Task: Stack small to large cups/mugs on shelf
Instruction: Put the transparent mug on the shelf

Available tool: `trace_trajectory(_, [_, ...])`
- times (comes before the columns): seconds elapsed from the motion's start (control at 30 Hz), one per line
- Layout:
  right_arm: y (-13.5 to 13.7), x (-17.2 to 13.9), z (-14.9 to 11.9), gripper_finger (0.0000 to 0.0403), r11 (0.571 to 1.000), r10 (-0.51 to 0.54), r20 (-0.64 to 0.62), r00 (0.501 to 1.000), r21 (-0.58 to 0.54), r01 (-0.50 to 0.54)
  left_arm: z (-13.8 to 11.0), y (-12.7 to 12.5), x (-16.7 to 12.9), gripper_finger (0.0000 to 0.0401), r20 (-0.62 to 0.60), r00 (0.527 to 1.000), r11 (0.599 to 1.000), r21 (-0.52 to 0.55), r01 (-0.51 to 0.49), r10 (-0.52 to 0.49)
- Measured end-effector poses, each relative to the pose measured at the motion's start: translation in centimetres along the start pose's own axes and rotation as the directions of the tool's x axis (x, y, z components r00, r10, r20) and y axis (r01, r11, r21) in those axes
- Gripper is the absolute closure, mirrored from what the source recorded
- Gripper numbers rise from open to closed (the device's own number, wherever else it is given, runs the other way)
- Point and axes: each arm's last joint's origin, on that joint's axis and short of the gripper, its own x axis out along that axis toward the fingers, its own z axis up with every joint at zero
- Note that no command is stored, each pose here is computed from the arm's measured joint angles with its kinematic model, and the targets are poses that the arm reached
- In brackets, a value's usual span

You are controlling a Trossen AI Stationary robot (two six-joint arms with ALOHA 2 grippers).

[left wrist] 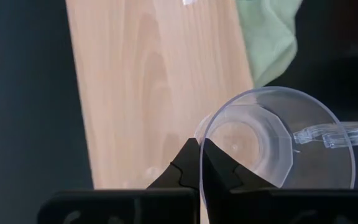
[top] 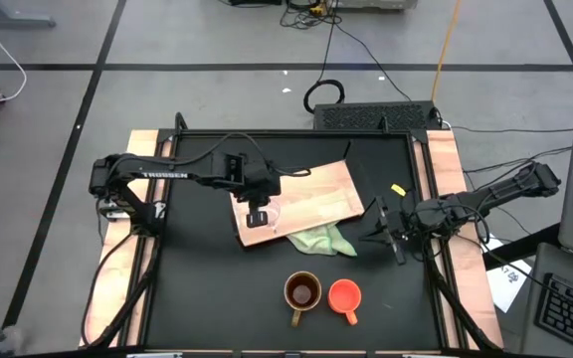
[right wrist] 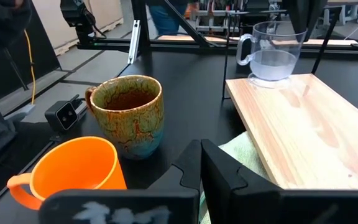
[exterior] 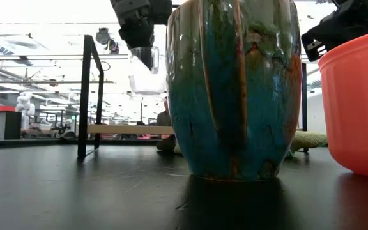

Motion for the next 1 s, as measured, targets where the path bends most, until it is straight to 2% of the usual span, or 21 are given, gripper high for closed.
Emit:
trace_trajectory(0.37, [0.0,0.0,0.1,0.0403,1.000,0.000,0.007,1.000,0.000,0.000,-0.6,-0.1,0.8,0.0401,-0.023,1.000,0.996,-0.085,0.018,-0.020])
trace_trajectory(1.0, [0.0,0.0,0.1,0.0403,1.000,0.001,0.012,1.000,0.000,-0.001,-2.6,0.0,4.0,0.0401,-0.048,0.999,0.992,-0.123,-0.008,0.002])
